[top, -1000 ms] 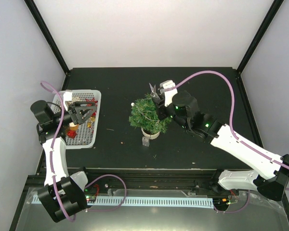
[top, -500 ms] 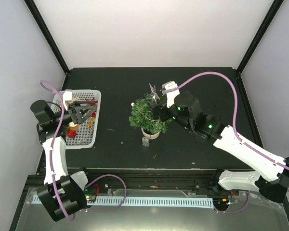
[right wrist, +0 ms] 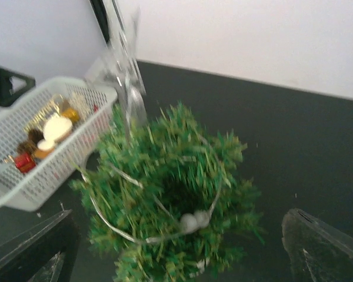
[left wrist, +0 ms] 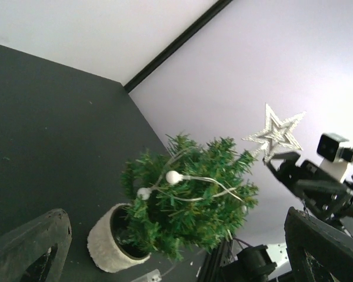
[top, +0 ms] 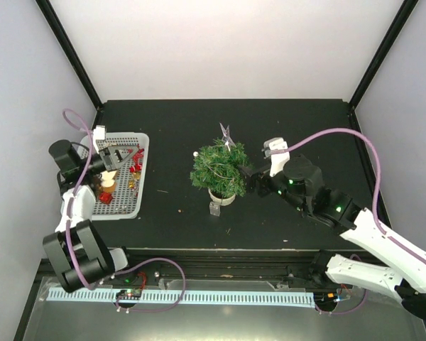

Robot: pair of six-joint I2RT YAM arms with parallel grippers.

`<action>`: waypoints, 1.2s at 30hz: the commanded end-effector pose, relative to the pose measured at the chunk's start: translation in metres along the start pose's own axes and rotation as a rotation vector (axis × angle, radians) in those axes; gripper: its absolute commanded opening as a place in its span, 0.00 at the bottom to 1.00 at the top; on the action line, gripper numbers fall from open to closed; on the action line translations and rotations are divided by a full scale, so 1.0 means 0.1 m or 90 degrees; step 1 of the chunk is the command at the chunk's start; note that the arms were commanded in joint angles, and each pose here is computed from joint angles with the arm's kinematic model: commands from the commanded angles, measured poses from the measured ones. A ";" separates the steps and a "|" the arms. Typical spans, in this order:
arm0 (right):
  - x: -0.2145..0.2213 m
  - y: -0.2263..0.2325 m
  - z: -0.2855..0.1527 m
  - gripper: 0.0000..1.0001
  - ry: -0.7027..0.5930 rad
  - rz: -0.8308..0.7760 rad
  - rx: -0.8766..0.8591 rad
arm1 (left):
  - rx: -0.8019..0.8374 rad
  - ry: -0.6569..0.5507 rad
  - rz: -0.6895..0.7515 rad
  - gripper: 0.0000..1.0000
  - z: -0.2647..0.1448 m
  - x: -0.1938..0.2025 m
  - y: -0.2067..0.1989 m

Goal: Decorate the small christmas tree

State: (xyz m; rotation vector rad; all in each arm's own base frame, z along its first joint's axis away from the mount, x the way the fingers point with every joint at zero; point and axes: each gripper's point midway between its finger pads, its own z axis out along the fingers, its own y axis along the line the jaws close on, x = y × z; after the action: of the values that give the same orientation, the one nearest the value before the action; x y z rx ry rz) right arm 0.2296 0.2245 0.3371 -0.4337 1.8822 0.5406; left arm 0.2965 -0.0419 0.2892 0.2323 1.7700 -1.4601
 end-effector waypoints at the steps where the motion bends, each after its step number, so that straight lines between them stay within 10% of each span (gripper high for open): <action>1: 0.38 -0.10 0.07 0.94 0.062 0.014 0.021 | 0.017 0.013 0.040 0.99 0.01 -0.19 0.07; 3: 0.44 -0.09 0.10 0.94 0.068 0.017 0.019 | -0.099 0.017 0.072 0.99 0.06 -0.26 0.36; 5: 0.46 -0.09 0.13 0.94 0.068 0.018 0.019 | -0.207 0.191 0.142 0.99 0.36 -0.05 0.42; 18: 0.79 -0.17 0.39 0.94 0.100 0.040 0.058 | -0.553 0.244 0.306 0.99 0.02 -0.16 1.04; 25: 1.05 -0.27 0.50 0.89 0.109 0.092 0.086 | -0.596 0.296 0.319 0.98 -0.55 -0.03 1.26; 36: 1.07 -0.28 0.54 0.88 0.097 0.073 0.087 | -0.522 0.418 0.217 0.61 -0.80 0.44 1.74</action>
State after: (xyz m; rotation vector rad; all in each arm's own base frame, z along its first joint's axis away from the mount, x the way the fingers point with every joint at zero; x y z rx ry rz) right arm 0.2428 0.2325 0.2113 -0.3173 2.1196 0.4842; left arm 0.3420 0.0731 0.1450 0.4884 2.5004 -0.2685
